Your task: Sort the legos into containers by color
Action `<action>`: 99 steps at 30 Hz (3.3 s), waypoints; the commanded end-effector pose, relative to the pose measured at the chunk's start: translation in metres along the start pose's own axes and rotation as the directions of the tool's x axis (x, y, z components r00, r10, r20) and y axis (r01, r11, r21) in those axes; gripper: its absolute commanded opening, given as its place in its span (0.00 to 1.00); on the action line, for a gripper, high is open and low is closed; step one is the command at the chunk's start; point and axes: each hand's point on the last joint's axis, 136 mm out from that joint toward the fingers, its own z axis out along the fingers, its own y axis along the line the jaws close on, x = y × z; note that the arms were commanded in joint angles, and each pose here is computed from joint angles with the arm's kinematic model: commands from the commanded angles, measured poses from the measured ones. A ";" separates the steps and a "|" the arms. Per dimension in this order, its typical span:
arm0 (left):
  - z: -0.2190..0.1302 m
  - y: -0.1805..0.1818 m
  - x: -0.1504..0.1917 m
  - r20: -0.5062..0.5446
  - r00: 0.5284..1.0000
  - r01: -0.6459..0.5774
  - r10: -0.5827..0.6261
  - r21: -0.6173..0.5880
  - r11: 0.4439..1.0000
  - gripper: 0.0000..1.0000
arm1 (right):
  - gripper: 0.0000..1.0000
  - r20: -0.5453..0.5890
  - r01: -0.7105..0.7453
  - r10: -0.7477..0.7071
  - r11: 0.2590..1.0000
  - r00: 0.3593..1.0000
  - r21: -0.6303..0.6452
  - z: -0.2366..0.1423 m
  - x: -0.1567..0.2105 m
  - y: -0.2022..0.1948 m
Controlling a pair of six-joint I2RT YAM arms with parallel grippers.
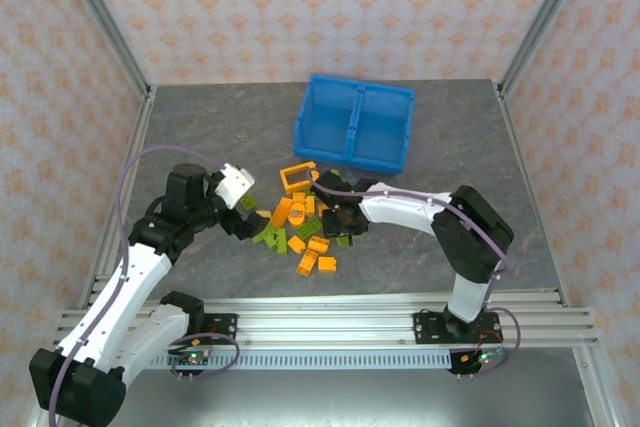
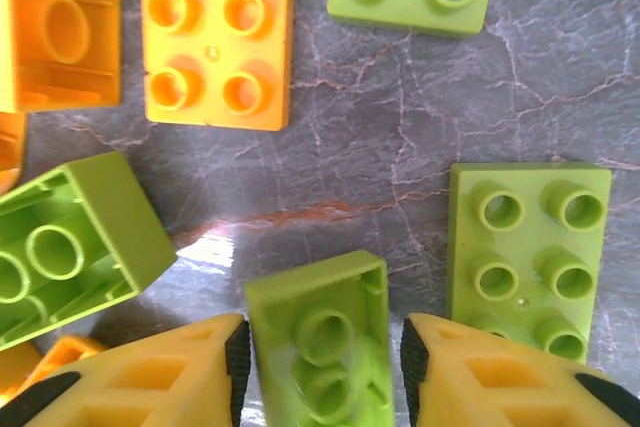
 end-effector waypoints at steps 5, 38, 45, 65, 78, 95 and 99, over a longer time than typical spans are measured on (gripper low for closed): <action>0.001 0.000 -0.002 0.013 1.000 -0.028 0.028 -0.012 1.000 1.00 | 0.47 0.024 -0.001 0.001 1.000 1.000 0.023 -0.004 0.002 -0.007; 0.002 -0.005 -0.007 0.033 0.999 -0.032 0.031 0.019 0.999 1.00 | 0.26 0.501 -0.089 -0.024 0.976 0.865 0.201 -0.161 -0.123 -0.030; -0.001 -0.023 -0.018 0.115 0.992 -0.059 0.047 0.101 0.993 1.00 | 0.26 0.622 -0.252 0.058 0.940 0.781 0.229 -0.183 -0.222 -0.088; 0.006 -0.029 -0.013 0.090 0.993 -0.090 0.081 0.104 0.991 1.00 | 0.40 0.439 -0.381 0.276 0.909 0.855 0.170 -0.056 -0.308 -0.152; 0.008 -0.032 -0.017 0.096 0.992 -0.095 0.084 0.120 0.988 0.99 | 0.46 0.508 -0.361 0.275 0.929 0.816 0.077 -0.137 -0.267 -0.145; 0.013 -0.032 -0.011 0.068 0.993 -0.105 0.098 0.108 0.989 0.99 | 0.80 0.136 0.067 -0.067 0.998 0.988 0.008 -0.067 -0.014 -0.080; 0.013 -0.031 -0.009 0.059 0.993 -0.106 0.100 0.102 0.989 0.99 | 0.84 0.031 0.133 -0.133 0.991 0.991 0.012 -0.035 -0.002 -0.069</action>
